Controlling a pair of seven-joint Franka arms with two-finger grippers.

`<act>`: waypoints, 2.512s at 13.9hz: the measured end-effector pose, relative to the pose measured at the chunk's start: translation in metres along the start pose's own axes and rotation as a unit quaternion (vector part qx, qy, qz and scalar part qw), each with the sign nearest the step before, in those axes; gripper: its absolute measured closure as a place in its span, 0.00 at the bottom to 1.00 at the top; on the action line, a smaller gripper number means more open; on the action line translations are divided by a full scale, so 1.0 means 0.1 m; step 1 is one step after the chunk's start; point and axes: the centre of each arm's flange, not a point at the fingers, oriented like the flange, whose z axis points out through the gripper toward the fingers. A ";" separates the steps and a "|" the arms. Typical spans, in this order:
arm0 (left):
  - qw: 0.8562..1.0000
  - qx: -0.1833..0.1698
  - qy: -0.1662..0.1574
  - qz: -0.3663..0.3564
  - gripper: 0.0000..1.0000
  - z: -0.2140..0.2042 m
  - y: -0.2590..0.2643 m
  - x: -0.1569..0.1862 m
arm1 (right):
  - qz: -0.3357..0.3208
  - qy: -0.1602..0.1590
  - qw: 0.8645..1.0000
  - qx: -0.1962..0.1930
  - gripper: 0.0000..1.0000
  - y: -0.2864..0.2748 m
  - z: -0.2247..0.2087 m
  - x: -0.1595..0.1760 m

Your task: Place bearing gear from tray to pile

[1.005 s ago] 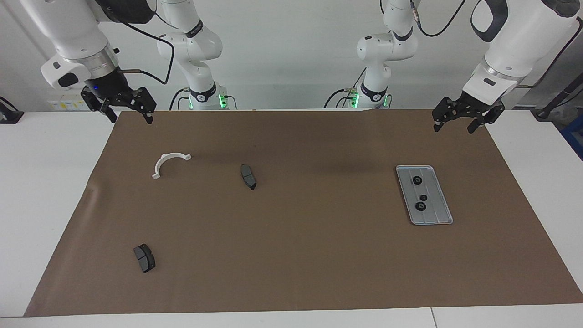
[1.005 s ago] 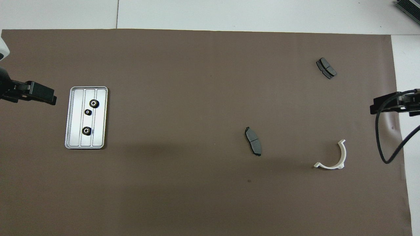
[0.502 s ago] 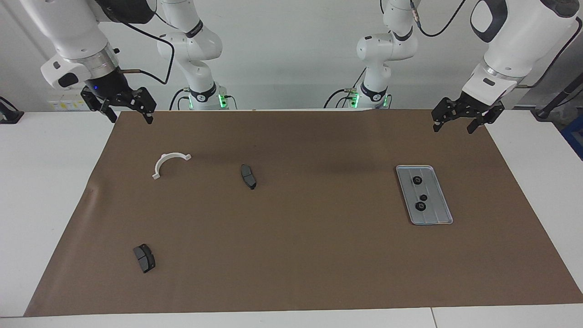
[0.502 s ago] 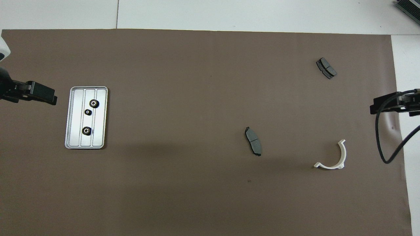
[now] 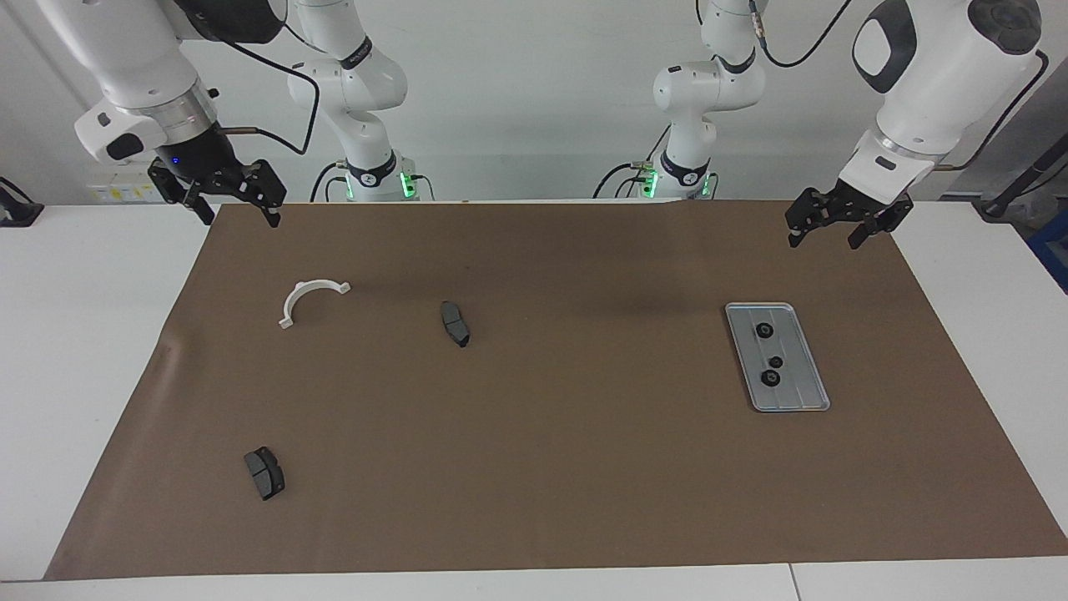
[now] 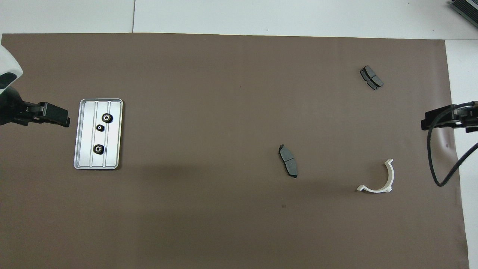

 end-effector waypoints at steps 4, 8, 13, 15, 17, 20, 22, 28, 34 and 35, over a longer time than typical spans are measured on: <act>1.000 0.001 0.012 -0.007 0.00 0.34 -0.07 0.05 | 0.000 0.000 1.000 0.000 0.00 0.00 0.00 0.00; 0.999 0.000 0.030 -0.010 0.00 0.75 -0.13 0.23 | 0.000 0.000 1.000 0.000 0.00 0.00 0.00 0.00; 0.998 -0.001 0.057 -0.011 0.00 1.28 -0.17 0.53 | 0.000 0.000 1.000 0.000 0.00 0.00 0.00 0.00; 0.998 -0.002 0.063 -0.007 0.00 1.47 -0.18 0.62 | 0.000 0.000 1.000 0.000 0.00 0.00 0.00 0.00; 0.998 -0.001 0.068 0.013 0.00 1.67 -0.19 0.71 | 0.000 0.000 1.000 0.000 0.00 0.00 0.00 0.00; 0.996 0.000 0.073 0.045 0.00 1.98 -0.21 0.82 | 0.000 0.000 1.000 0.000 0.00 0.00 0.00 0.00; 0.996 0.000 0.073 0.057 0.03 2.15 -0.22 0.87 | 0.000 0.000 1.000 0.000 0.00 0.00 0.00 0.00; 0.996 -0.001 0.065 0.055 0.20 2.31 -0.31 0.88 | 0.000 0.000 1.000 0.000 0.00 0.00 0.00 0.00; 0.997 -0.001 0.063 0.050 0.32 2.51 -0.37 0.79 | 0.000 0.000 1.000 0.000 0.00 0.00 0.00 0.00; 0.997 -0.001 0.063 0.050 0.33 2.54 -0.37 0.78 | 0.000 0.000 1.000 0.000 0.00 0.00 0.00 0.00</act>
